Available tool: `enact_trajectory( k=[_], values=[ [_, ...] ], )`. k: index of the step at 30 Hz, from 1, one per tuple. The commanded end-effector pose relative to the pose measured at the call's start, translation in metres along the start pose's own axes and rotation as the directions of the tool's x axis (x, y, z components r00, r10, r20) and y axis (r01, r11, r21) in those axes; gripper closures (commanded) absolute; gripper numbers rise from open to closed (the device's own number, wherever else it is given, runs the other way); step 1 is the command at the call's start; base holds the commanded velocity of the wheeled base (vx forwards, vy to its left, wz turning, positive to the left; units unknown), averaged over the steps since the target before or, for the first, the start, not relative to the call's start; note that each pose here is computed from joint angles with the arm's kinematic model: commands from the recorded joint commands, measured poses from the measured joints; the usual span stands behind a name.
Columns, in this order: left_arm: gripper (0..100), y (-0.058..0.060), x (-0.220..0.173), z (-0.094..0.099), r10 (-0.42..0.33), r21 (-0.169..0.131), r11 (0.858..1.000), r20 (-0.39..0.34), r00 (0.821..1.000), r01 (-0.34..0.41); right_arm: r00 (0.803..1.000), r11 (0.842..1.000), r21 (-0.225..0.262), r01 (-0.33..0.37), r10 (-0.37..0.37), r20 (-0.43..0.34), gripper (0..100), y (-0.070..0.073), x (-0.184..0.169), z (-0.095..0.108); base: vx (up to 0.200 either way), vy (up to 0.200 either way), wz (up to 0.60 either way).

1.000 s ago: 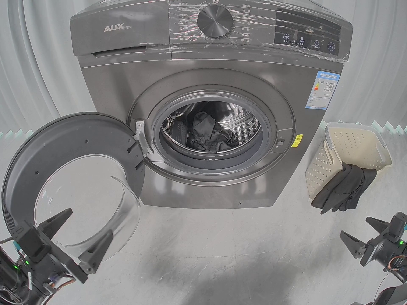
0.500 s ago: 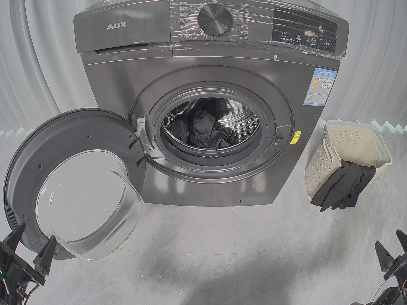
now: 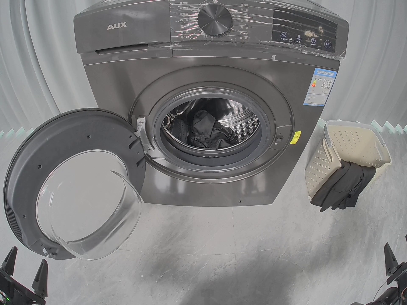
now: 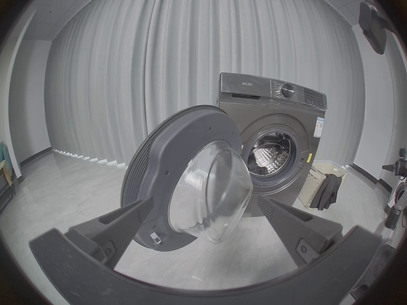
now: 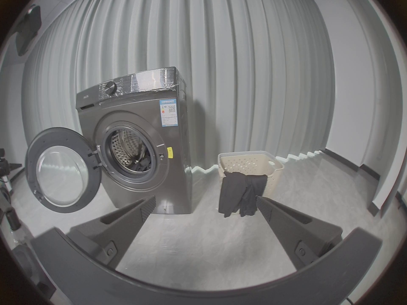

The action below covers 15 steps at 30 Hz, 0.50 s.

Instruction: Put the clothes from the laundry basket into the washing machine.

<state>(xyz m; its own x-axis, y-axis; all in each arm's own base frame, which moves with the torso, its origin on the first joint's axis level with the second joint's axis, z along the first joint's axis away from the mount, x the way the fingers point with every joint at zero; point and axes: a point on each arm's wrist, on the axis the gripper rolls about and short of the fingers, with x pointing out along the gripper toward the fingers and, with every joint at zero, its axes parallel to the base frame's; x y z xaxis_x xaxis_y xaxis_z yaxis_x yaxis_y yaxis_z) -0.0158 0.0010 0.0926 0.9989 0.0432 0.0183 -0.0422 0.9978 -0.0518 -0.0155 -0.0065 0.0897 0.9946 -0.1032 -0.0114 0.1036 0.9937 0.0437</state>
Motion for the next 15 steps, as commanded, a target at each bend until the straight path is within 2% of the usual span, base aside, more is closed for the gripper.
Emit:
enact_trajectory(
  k=[1,3,7,9,10,11,13,14,15],
  values=[
    [0,0.0004,-0.0069,-0.0095,-0.012,0.008,1.000,0.046,0.999,0.011,0.995,0.995,-0.047,0.090,-0.088,0.050,0,0.0022,-0.0075,-0.0082,0.000,0.000,0.00],
    [0,0.0004,-0.0075,-0.0099,-0.015,0.005,1.000,0.050,0.999,0.015,0.998,0.998,-0.047,-0.031,0.033,0.050,0,0.0039,-0.0088,-0.0083,0.000,0.000,0.00],
    [0,0.0003,-0.0075,-0.0099,-0.020,-0.022,1.000,0.050,0.999,0.021,0.998,0.997,-0.041,-0.064,0.064,0.018,0,0.0041,-0.0093,-0.0101,0.000,0.000,0.00],
    [0,0.0001,-0.0076,-0.0100,-0.029,-0.081,0.996,0.046,0.999,0.032,0.997,0.996,-0.020,-0.083,0.083,-0.008,0,0.0045,-0.0087,-0.0140,0.000,0.000,0.00],
    [0,0.0001,-0.0076,-0.0097,-0.027,-0.100,0.995,0.049,0.998,0.032,0.996,0.996,-0.020,-0.085,0.085,-0.002,0,0.0045,-0.0084,-0.0139,0.000,0.000,0.00],
    [0,0.0001,-0.0075,-0.0101,-0.026,-0.101,0.994,0.048,0.999,0.030,0.996,0.996,-0.025,-0.091,0.091,0.001,0,0.0047,-0.0083,-0.0138,0.000,0.000,0.00],
    [0,0.0001,-0.0075,-0.0101,-0.030,-0.075,0.997,0.048,0.998,0.034,0.995,0.994,-0.043,-0.099,0.099,-0.004,0,0.0048,-0.0083,-0.0143,0.000,0.000,0.00],
    [0,0.0001,-0.0075,-0.0101,-0.030,-0.072,0.997,0.048,0.998,0.034,0.995,0.994,-0.043,-0.099,0.099,-0.004,0,0.0048,-0.0083,-0.0143,0.000,0.000,0.00],
    [0,0.0002,-0.0075,-0.0101,-0.024,-0.037,0.999,0.048,0.999,0.026,0.995,0.994,-0.045,-0.102,0.102,-0.001,0,0.0048,-0.0083,-0.0140,0.000,0.000,0.00]
  ],
)
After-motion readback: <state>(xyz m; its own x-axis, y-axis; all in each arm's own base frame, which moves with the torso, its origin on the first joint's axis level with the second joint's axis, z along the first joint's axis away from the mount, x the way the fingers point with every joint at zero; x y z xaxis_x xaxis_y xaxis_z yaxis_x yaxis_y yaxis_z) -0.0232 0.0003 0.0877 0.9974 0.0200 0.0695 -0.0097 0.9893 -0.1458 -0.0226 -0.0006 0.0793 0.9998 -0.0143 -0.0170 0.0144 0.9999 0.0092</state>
